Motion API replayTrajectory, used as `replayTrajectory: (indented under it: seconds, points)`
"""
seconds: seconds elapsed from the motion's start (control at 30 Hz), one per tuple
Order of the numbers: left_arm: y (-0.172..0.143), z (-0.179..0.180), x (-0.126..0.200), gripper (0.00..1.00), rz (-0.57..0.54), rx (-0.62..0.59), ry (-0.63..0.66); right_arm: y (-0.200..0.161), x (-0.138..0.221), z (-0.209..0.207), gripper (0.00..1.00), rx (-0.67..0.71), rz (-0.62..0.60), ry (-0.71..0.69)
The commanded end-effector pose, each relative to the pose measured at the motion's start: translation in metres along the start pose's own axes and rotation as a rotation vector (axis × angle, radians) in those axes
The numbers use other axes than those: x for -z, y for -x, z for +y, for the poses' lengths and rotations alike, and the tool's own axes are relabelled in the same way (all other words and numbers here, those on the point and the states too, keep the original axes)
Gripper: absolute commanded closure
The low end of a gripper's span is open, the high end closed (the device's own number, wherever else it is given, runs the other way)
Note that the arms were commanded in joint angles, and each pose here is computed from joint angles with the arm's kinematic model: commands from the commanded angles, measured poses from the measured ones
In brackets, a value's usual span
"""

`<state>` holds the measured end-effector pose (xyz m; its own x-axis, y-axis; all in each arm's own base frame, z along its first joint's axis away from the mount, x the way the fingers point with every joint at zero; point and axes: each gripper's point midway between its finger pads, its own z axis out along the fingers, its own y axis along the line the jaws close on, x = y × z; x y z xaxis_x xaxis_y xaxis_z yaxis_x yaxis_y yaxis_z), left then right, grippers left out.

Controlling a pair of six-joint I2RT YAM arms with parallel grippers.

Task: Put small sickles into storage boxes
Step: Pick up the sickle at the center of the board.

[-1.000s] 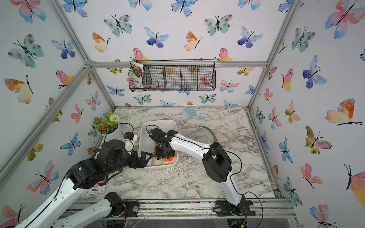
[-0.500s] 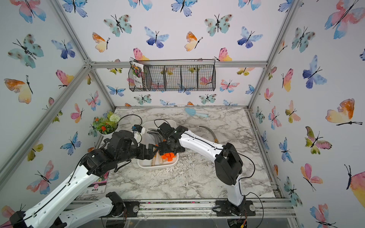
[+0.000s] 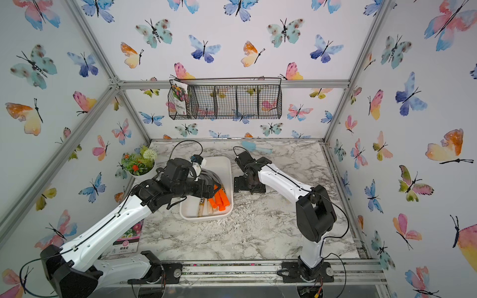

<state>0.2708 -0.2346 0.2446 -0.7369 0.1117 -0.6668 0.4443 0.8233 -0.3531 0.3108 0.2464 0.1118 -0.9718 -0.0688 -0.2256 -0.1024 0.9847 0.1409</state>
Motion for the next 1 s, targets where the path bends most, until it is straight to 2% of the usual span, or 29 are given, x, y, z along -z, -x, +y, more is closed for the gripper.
replayTrajectory:
  seconds: [0.0, 0.3, 0.57, 0.97]
  points:
    - [0.014, -0.009, -0.007, 0.02, -0.016, -0.028, -0.064, 0.001, 0.0, -0.021, 0.02, 0.003, 0.0, -0.024]
    - [0.01, -0.012, -0.045, 0.02, 0.055, -0.027, -0.122, 0.005, -0.02, -0.079, 0.02, -0.064, 0.039, -0.08]
    - [-0.001, -0.021, -0.081, 0.02, 0.168, -0.025, -0.199, 0.013, -0.029, -0.125, 0.02, -0.114, 0.057, -0.142]
    - [-0.005, -0.031, -0.127, 0.02, 0.248, -0.023, -0.297, 0.019, -0.047, -0.184, 0.02, -0.203, 0.096, -0.188]
